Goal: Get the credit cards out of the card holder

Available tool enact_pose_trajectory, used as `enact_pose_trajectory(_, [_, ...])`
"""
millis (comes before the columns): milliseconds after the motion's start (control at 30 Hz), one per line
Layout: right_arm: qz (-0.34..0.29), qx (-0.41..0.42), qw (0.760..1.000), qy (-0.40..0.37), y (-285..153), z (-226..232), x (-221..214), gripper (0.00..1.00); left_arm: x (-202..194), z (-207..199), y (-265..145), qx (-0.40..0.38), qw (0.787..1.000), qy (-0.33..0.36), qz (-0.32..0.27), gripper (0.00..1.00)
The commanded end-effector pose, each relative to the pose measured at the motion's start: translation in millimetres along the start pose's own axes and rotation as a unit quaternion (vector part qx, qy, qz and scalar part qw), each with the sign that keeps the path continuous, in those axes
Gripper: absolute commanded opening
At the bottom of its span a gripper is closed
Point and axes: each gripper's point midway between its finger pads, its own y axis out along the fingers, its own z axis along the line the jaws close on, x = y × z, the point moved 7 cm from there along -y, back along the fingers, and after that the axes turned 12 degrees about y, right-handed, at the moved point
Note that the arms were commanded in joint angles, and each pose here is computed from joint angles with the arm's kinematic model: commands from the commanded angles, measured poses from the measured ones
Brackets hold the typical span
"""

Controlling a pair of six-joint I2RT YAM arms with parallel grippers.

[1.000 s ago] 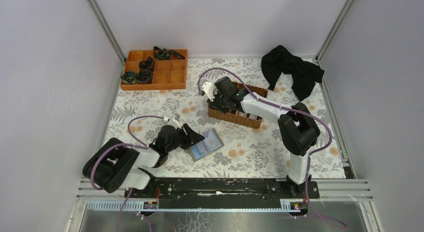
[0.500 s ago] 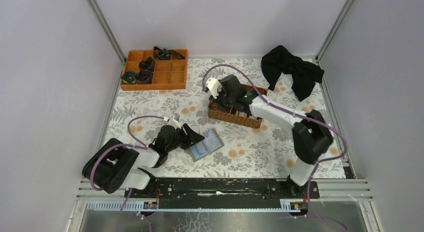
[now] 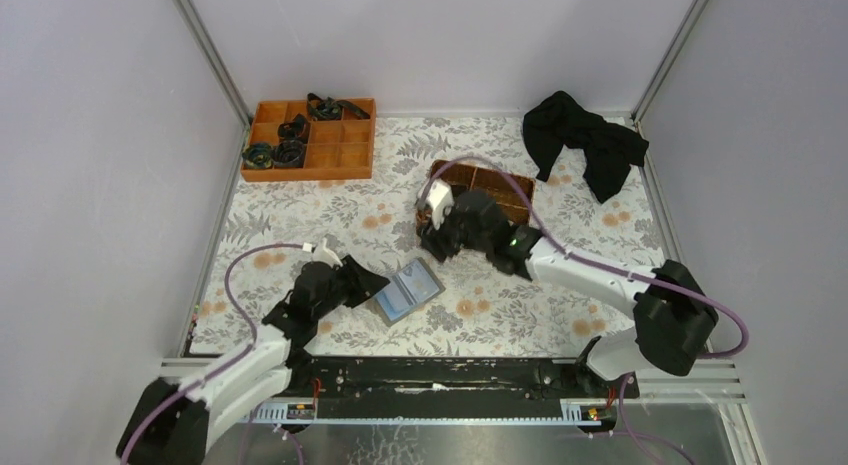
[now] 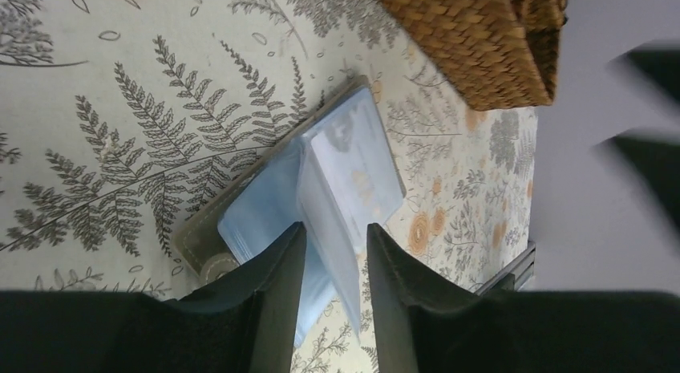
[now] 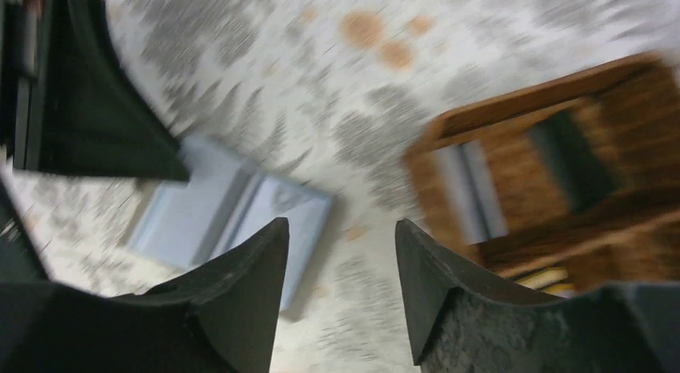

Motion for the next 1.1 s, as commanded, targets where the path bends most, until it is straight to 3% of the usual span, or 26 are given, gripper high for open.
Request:
enact_pose_trajectory(0, [0.027,0.062,0.997,0.047,17,41,-40,0.56,-8,15,-14,0.051,0.999,-0.006,-0.005,0.38])
enact_pose_trajectory(267, [0.064,0.082,0.991,0.081,30,48,-76,0.52,-13,20,-10,0.074,0.997,-0.011,0.025,0.31])
enact_pose_trajectory(367, [0.073,0.065,0.992,0.082,32,44,-83,0.53,-16,22,-9,0.077,0.996,-0.014,0.03,0.19])
enact_pose_trajectory(467, [0.081,0.054,0.992,0.082,35,41,-88,0.53,-15,19,-9,0.064,0.997,-0.018,0.026,0.0])
enact_pose_trajectory(867, [0.102,0.111,0.982,0.11,46,56,-96,0.47,-22,23,2,0.067,0.997,-0.021,0.045,0.0])
enact_pose_trajectory(1067, [0.093,0.028,0.989,0.107,43,39,-95,0.37,-17,19,6,0.066,0.997,-0.014,0.046,0.0])
